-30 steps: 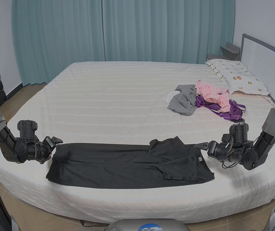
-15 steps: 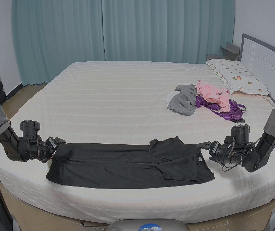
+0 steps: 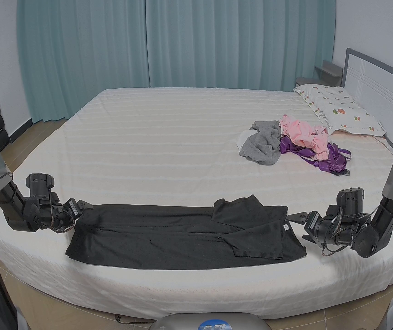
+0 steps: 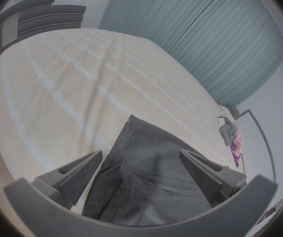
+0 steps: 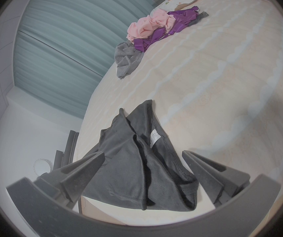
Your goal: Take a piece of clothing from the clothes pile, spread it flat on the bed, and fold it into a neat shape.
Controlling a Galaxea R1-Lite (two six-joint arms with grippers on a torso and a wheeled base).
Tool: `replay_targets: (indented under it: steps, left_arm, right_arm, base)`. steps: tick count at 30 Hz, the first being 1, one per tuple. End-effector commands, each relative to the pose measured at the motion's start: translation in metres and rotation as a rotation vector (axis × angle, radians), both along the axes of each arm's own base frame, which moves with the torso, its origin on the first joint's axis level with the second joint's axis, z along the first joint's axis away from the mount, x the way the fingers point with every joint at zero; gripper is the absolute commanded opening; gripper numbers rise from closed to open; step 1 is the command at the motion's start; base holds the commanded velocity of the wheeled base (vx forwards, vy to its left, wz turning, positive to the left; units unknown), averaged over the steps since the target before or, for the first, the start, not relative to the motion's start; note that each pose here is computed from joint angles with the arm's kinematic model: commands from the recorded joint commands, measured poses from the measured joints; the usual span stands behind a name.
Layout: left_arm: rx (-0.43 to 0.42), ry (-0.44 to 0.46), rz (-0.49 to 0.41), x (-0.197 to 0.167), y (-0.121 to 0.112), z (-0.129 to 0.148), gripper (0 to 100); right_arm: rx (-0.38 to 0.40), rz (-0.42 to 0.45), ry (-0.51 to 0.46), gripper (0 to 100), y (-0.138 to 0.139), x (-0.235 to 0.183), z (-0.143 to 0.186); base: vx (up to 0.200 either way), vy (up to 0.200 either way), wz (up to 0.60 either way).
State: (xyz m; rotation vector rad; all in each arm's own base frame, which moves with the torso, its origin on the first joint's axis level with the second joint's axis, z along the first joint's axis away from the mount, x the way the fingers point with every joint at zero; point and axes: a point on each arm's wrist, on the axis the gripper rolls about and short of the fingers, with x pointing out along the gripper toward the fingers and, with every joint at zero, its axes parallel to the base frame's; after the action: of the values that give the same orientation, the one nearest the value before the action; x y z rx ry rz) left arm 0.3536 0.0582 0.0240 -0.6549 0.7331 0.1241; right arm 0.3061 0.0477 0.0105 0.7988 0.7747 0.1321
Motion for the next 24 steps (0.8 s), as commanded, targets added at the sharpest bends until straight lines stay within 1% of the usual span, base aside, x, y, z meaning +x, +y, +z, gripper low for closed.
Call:
replay_targets:
  steps: [1,5,11,15,24]
  left_arm:
    - [0.012,0.009,-0.007,-0.004,0.001,0.000,100]
    - [0.062,0.020,-0.039,-0.006,0.001,-0.006,100]
    - [0.066,0.023,-0.047,-0.007,0.000,-0.006,100]
    - [0.065,0.036,-0.054,-0.007,-0.002,-0.011,100]
    - [0.073,0.031,-0.063,-0.007,-0.003,-0.011,100]
  right_arm:
    - [-0.002,0.001,0.015,100,0.000,-0.005,-0.001]
    - [-0.003,0.005,0.025,100,0.000,-0.007,-0.003]
    - [-0.001,0.008,0.035,100,0.001,-0.008,-0.005]
    - [-0.001,0.010,0.035,100,0.001,-0.008,-0.005]
    - [0.000,0.022,0.037,100,0.004,-0.010,-0.005]
  base:
    - [0.000,0.000,0.00]
    - [0.000,0.000,0.00]
    - [0.000,0.000,0.00]
    - [0.000,0.000,0.00]
    - [0.000,0.000,0.00]
